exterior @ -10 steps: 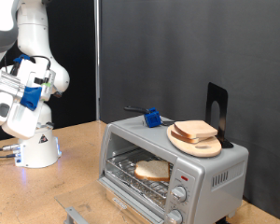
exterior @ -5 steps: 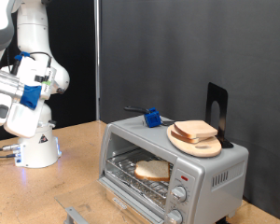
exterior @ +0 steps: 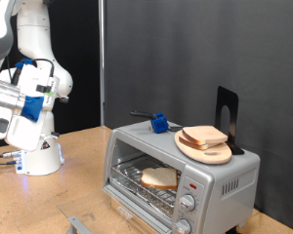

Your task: Make a piece of toast with the oven

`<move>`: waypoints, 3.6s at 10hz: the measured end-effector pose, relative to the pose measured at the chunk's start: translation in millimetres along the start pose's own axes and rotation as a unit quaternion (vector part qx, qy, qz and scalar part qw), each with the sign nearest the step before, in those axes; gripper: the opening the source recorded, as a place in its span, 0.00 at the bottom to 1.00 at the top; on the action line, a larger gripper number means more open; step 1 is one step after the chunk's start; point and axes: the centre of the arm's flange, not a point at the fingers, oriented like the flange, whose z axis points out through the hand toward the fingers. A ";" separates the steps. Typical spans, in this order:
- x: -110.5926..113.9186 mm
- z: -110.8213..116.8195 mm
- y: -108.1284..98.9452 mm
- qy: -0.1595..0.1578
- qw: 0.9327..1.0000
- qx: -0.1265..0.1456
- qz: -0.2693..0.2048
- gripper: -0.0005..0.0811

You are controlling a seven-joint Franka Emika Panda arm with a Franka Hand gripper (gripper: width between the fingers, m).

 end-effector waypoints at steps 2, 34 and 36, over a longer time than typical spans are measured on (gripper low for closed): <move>3.4 -0.9 1.7 -0.013 1.000 0.006 0.021 0.99; 105.3 94.9 120.4 -0.058 0.991 0.013 0.116 0.99; 91.7 94.2 96.6 -0.093 0.990 0.037 0.098 0.99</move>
